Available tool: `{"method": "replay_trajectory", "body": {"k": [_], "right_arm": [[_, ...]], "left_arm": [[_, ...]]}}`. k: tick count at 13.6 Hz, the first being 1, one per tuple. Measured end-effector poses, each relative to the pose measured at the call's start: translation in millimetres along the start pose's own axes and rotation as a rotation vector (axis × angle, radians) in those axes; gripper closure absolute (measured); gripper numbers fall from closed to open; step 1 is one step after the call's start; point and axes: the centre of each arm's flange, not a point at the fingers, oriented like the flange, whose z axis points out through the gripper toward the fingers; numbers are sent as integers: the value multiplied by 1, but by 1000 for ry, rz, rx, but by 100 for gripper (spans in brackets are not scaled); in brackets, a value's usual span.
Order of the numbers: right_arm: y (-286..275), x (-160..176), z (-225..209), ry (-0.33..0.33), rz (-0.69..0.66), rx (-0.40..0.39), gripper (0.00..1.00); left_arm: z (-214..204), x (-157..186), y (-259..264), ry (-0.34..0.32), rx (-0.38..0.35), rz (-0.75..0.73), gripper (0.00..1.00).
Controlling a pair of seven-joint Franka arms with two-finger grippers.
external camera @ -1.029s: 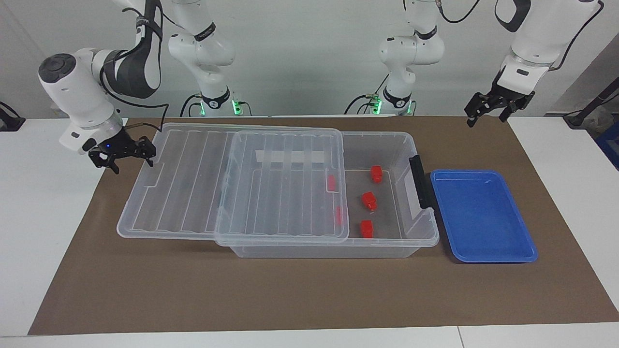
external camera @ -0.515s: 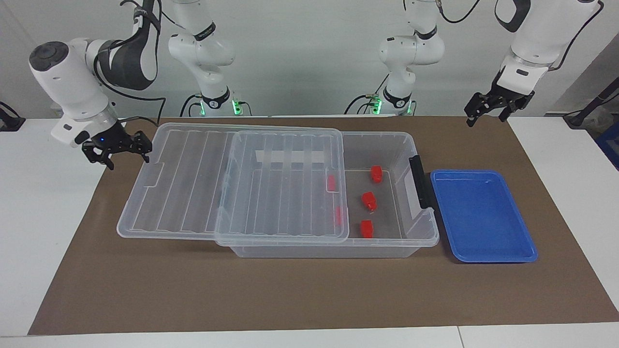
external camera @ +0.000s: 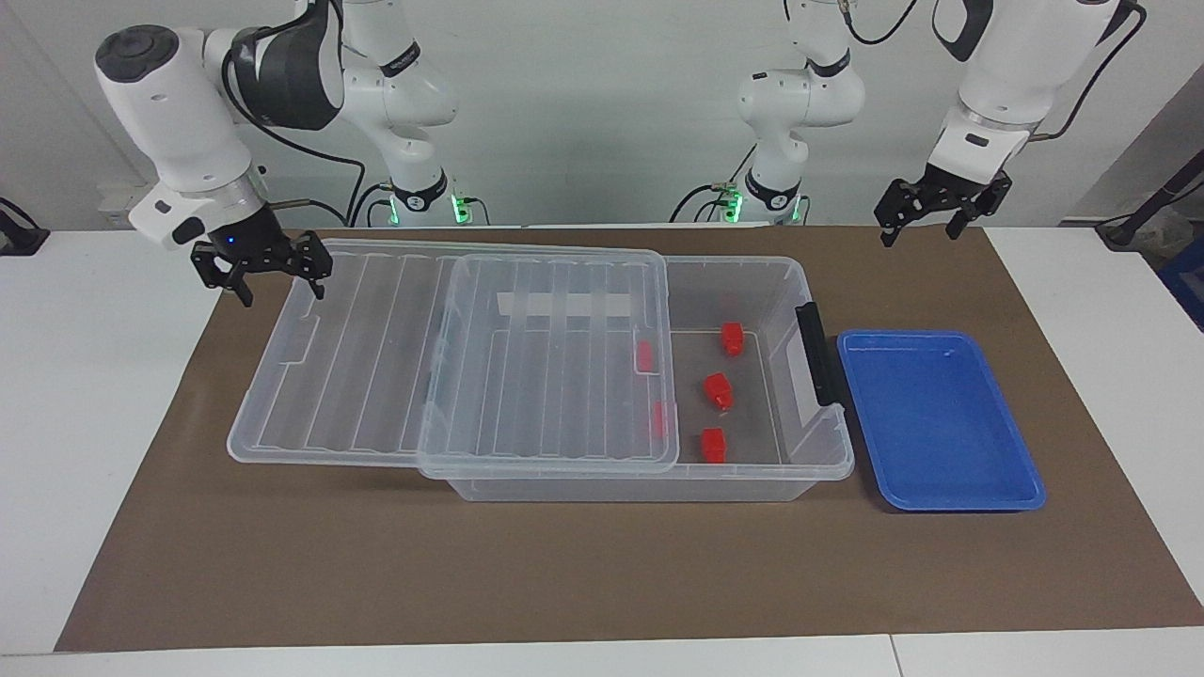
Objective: Place red block in blue tray from box
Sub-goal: 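Reach the left gripper into the opened box toward a red block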
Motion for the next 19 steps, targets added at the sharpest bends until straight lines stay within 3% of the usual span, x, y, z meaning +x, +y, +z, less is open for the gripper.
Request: {"method": "replay_trajectory", "body": {"k": [3, 6, 13, 19], "right_arm": [[-32, 11, -36, 50, 104, 3, 0], [-46, 20, -64, 43, 185, 7, 0], [-34, 20, -69, -58, 233, -1, 0], [-22, 18, -66, -69, 254, -2, 0]], "left_arm": [[-4, -2, 39, 43, -8, -20, 0], [8, 4, 76, 79, -25, -74, 0], [136, 54, 168, 69, -46, -115, 0], [213, 37, 223, 70, -24, -197, 0]]}}
